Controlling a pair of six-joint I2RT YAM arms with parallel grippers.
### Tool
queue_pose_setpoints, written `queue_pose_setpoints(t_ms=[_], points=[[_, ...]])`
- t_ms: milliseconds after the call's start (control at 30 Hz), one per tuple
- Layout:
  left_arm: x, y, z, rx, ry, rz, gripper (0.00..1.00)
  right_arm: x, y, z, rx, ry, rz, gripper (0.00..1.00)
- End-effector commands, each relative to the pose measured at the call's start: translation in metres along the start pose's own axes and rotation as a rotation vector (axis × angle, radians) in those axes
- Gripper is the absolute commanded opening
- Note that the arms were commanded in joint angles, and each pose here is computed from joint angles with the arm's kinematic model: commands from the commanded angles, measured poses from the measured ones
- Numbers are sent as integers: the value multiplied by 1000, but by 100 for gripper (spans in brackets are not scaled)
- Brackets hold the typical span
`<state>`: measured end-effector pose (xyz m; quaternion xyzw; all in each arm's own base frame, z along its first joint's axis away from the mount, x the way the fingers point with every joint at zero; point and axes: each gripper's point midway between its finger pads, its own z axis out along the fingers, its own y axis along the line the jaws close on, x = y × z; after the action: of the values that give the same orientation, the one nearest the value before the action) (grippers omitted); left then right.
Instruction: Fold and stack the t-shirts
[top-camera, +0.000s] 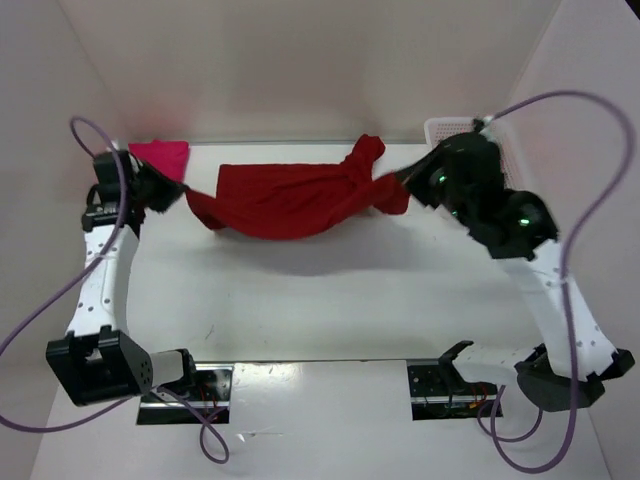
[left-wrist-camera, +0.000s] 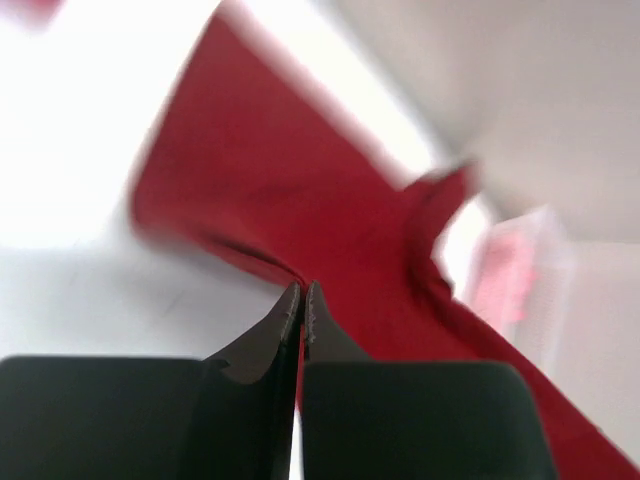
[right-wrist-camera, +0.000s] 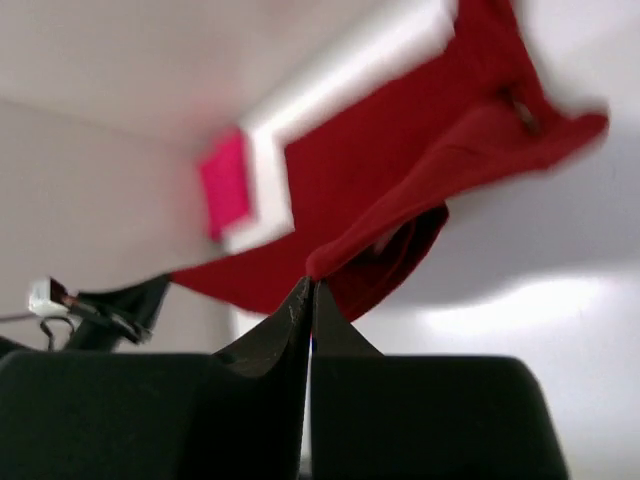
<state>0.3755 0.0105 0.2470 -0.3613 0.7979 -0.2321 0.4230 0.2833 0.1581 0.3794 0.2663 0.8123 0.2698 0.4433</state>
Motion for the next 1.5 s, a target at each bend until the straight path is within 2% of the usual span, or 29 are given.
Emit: queue_pose_setpoints(t_ms=[0,33,67,100,133,200,233,400,500,567,633,667,733,767,800,867,900,967,1033,1100,1200,1233,1400,1467], points=[[-72,-90,-86,185,-216,118,0,-69,1,-47,90,-200,-178,0],[-87,-105,-103,219,-266,121,0,-83,12,-57,62,-237,-183,0],[-96,-122,-119,288,-284,123,0,-112,36,-89,-25,-318,-152,0],[-111,-146,-139,363,-331,138,0,-121,49,-90,-48,-340,-160,0],[-113,-157,-147,399,-329,125,0,-147,65,-124,-130,-428,-146,0],[-133,-173,-169,455,-381,129,0,-169,85,-144,-210,-510,-142,0],[-138,-178,-180,467,-409,137,0,-184,90,-169,-258,-578,-138,0],[-163,-194,-200,503,-483,145,0,-224,112,-217,-382,-788,-91,0],[-169,-188,-175,530,-425,99,0,-230,125,-178,-309,-806,-149,0],[-173,-180,-157,525,-421,70,0,-223,130,-116,-196,-771,-244,0],[-173,-154,-116,449,-380,19,0,-208,135,-49,-117,-705,-338,0],[-178,-149,-108,419,-422,35,0,-209,128,-22,-78,-682,-374,0],[-162,-128,-58,350,-336,19,0,-211,122,19,-101,-605,-395,0],[-158,-122,-40,331,-316,21,0,-200,119,61,-126,-515,-413,0],[-152,-114,-22,308,-293,11,0,-213,101,81,-101,-497,-397,0],[-138,-97,22,269,-226,-7,0,-209,84,128,-92,-408,-384,0],[-129,-86,49,233,-184,-20,0,-210,77,139,-74,-398,-383,0],[-128,-95,66,243,-164,-21,0,-216,78,155,-87,-409,-381,0],[-138,-112,64,272,-187,-19,0,-224,91,151,-131,-452,-378,0],[-160,-141,45,338,-233,-5,0,-235,105,131,-179,-502,-345,0],[-168,-163,34,424,-214,-49,0,-251,134,86,-291,-587,-313,0],[-179,-172,21,458,-240,-42,0,-258,143,71,-324,-627,-309,0],[-207,-191,-13,524,-310,-30,0,-278,165,-19,-433,-760,-296,0],[-214,-196,-25,545,-337,-28,0,-277,164,-27,-433,-759,-296,0]])
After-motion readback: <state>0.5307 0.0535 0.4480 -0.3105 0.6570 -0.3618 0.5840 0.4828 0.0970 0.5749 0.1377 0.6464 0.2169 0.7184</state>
